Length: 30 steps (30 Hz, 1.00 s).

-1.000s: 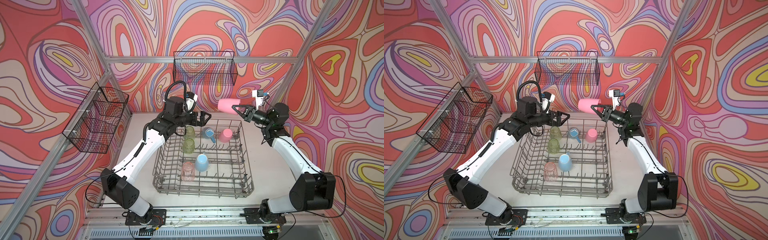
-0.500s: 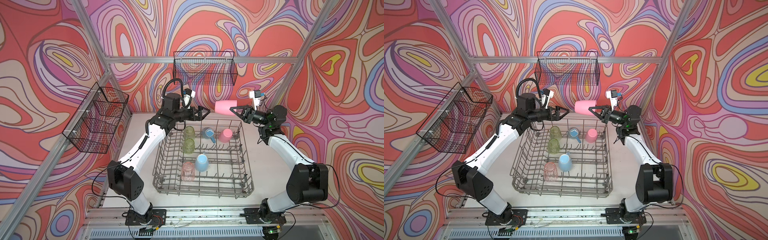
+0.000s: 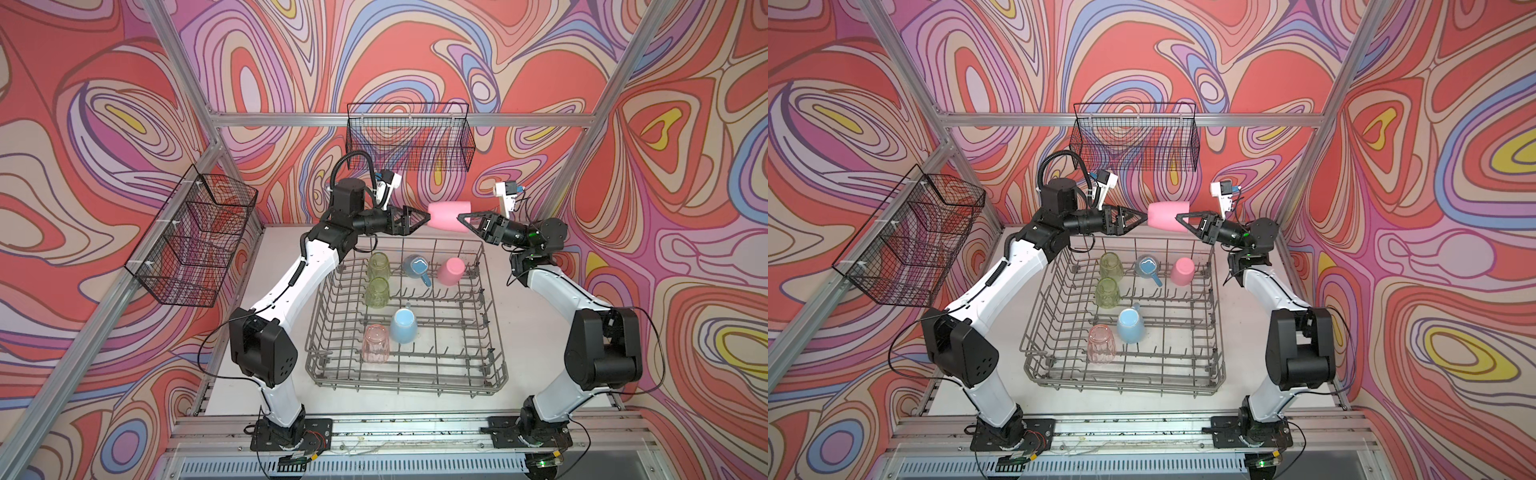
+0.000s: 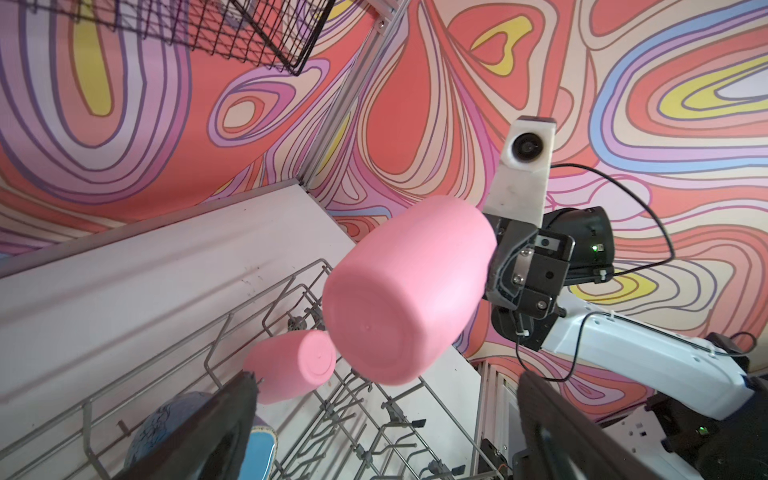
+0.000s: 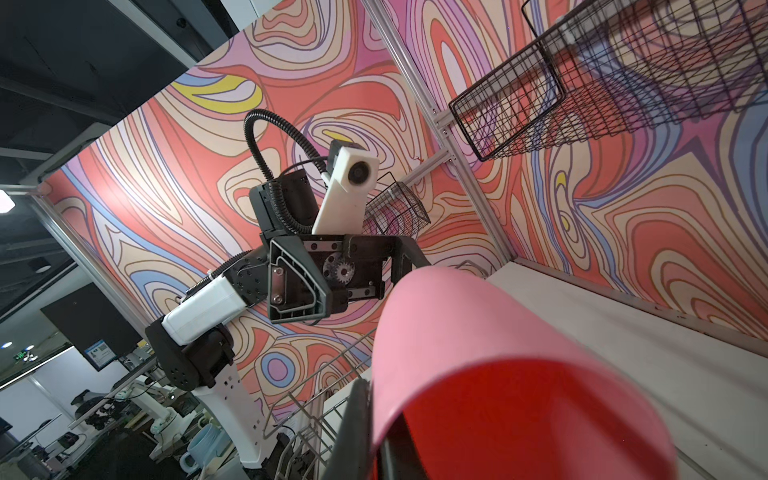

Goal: Load the cups into the dish rack
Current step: 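Grasp the pink cup with the left gripper beside the right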

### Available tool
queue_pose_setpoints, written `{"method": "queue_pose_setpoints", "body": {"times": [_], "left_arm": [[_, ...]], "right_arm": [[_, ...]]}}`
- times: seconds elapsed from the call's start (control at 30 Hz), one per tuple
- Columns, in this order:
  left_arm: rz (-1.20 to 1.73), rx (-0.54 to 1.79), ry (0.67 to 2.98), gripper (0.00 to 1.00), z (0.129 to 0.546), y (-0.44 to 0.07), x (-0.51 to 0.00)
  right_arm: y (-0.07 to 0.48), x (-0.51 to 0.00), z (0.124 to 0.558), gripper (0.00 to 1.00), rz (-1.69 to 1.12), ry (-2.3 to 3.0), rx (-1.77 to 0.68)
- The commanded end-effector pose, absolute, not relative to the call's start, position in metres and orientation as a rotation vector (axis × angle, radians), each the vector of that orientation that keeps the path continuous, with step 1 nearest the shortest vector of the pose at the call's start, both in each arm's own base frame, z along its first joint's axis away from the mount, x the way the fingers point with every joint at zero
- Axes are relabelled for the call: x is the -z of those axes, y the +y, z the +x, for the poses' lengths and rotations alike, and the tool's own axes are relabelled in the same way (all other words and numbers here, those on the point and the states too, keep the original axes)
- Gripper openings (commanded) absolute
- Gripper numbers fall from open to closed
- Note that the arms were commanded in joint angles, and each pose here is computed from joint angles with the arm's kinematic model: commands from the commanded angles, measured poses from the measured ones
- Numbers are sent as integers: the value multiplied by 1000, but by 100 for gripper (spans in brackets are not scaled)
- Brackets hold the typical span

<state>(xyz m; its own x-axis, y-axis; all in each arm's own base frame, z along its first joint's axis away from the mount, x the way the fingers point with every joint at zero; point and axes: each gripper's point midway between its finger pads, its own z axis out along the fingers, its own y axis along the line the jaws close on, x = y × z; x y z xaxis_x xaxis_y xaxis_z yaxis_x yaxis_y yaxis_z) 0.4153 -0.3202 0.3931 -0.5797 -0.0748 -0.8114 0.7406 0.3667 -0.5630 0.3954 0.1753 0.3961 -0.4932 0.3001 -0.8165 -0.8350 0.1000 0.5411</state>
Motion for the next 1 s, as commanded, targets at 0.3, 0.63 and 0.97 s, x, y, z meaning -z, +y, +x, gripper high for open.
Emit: {"method": "queue_pose_setpoints", "body": {"times": [0.3, 0.63, 0.97], "left_arm": [[774, 1407, 1671, 99, 417, -338, -418], [803, 1469, 1600, 97, 422, -345, -419], [851, 1499, 1567, 95, 414, -350, -424]], "right_arm": [[183, -425, 392, 0, -585, 1396, -1604], [195, -430, 393, 0, -612, 1416, -1626], [216, -427, 398, 0, -640, 1449, -1627]]}}
